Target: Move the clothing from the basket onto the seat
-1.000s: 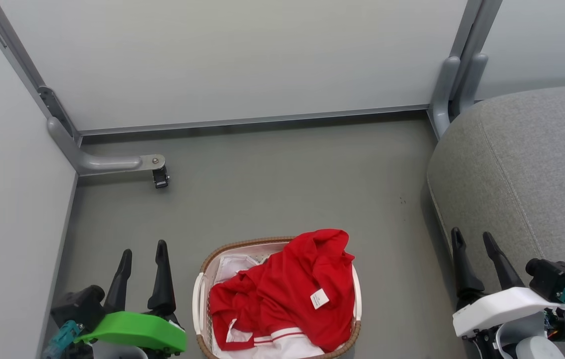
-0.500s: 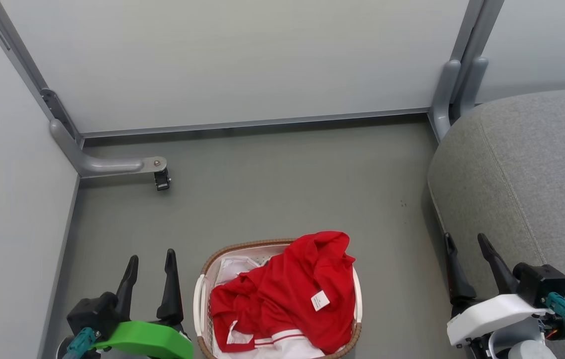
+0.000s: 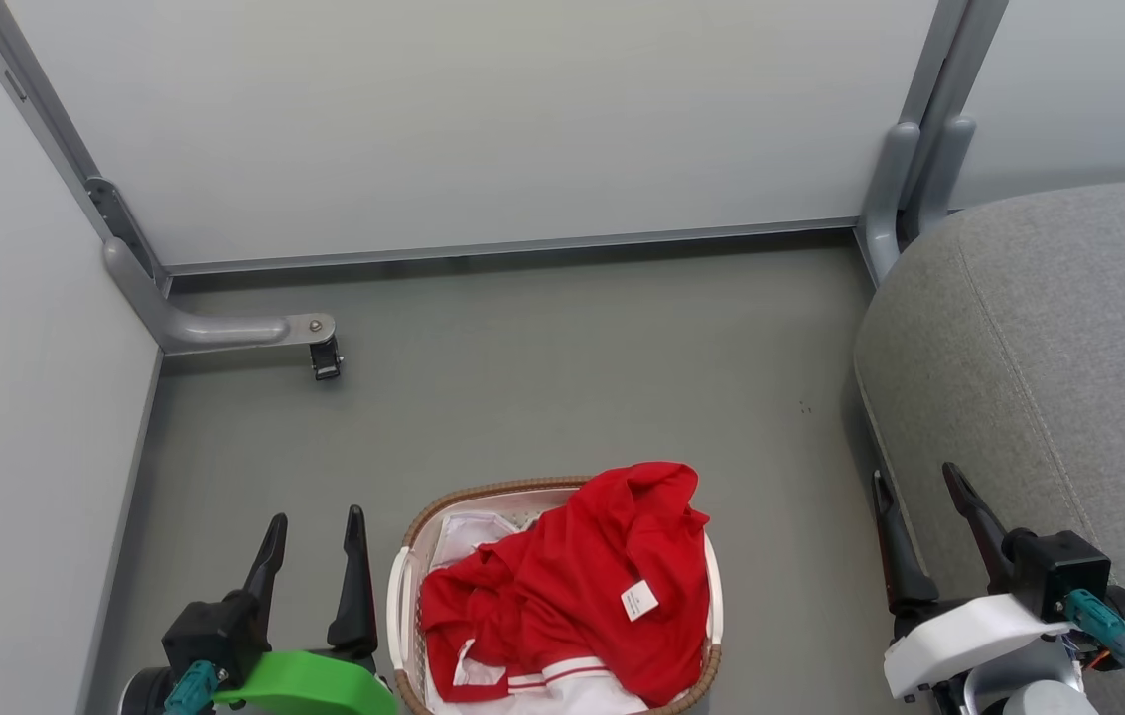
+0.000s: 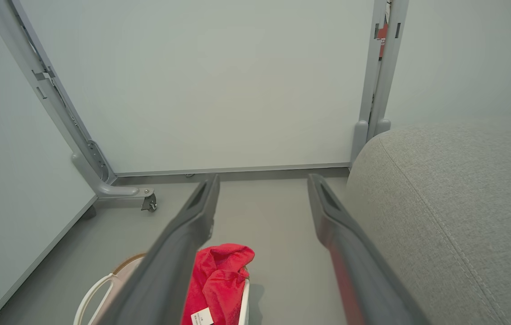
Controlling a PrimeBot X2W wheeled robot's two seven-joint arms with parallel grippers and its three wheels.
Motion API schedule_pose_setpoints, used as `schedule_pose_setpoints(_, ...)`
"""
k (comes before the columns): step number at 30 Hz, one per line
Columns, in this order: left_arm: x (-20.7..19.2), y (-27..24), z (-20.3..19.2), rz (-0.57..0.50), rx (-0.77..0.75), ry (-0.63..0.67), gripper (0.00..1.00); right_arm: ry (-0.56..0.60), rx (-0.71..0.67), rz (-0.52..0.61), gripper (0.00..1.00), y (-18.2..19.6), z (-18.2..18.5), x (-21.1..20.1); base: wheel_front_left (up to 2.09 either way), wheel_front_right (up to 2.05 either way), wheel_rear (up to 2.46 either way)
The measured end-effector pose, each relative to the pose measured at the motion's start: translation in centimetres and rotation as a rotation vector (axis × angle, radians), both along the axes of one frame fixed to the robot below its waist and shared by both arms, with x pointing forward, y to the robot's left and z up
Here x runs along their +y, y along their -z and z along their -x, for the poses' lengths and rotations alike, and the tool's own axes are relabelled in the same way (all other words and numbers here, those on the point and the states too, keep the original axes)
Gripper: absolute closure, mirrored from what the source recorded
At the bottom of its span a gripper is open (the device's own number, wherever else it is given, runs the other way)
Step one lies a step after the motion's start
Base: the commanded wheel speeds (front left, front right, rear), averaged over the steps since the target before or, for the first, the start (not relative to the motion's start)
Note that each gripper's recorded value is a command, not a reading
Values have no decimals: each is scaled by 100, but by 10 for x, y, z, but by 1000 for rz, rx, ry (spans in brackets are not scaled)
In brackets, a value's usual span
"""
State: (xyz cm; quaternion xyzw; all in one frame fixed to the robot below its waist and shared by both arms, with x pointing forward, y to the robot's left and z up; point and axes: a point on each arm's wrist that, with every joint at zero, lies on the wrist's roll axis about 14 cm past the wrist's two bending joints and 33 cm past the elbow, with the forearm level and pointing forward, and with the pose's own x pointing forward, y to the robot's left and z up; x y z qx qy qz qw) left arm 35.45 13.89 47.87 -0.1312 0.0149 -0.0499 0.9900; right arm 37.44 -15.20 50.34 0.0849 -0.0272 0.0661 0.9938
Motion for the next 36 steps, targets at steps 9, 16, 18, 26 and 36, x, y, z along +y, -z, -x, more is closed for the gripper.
schedule_pose_setpoints(9,-3,0,1,-44,-13,9,0,-17,-20,53,0,-2,0,4,0,0,0)
schedule_pose_setpoints(16,-4,2,2,-68,-14,16,0,-25,-29,83,0,-2,0,6,0,0,0)
schedule_pose_setpoints(18,-4,2,2,-68,-12,15,0,-25,-29,83,0,-2,0,6,0,0,0)
schedule_pose_setpoints(26,-4,4,2,-70,-5,14,0,-24,-27,83,0,-2,0,6,0,0,0)
schedule_pose_setpoints(36,-3,7,1,-71,3,13,0,-23,-24,82,0,-1,-1,6,0,0,0)
